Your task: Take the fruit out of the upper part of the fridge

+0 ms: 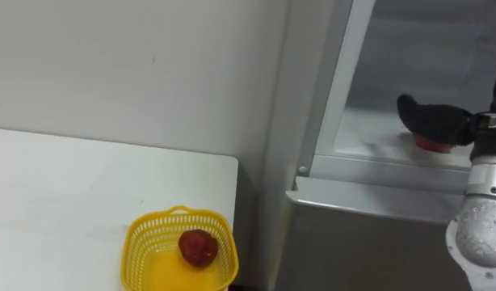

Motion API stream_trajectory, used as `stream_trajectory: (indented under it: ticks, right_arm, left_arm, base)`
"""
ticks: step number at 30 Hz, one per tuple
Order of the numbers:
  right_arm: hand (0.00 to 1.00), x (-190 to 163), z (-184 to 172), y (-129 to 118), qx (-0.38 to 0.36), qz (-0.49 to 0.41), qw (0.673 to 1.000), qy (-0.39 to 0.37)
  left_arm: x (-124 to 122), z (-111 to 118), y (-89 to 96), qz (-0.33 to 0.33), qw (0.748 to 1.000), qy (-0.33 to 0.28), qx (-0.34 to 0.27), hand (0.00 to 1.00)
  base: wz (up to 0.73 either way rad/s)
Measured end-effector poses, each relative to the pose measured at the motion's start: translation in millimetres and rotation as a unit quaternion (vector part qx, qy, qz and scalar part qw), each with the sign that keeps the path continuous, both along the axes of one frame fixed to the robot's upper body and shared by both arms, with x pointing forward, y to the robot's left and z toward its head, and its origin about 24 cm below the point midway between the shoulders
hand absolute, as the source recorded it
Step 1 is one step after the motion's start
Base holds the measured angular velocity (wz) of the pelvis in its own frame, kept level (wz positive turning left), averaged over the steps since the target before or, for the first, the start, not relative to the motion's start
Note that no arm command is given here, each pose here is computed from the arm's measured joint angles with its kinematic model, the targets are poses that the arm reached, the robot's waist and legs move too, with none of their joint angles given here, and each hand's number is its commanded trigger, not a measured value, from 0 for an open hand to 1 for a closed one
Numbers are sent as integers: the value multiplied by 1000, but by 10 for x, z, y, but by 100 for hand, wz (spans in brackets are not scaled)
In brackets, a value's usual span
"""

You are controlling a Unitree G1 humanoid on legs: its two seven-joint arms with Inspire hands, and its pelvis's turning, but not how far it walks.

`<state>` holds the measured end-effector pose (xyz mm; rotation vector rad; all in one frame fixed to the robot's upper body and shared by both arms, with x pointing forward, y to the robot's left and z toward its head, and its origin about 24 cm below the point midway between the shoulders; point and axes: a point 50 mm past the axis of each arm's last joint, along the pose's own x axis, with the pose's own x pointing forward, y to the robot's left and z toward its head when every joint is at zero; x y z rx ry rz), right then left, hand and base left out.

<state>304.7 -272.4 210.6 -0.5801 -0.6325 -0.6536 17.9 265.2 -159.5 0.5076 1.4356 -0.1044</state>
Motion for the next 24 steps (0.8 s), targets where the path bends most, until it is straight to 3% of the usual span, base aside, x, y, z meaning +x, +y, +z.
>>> stream_trajectory:
  ticks: [13,24]
  right_arm:
    - [0,137,-197,-278,-8,-15,993,113]
    - [0,192,-309,-329,-6,0,986,165]
  left_arm:
    - [-7,26,79,-2,1000,2,8,0]
    - [6,80,155,-8,1000,-10,19,0]
  base:
    - [3]
    - [2]
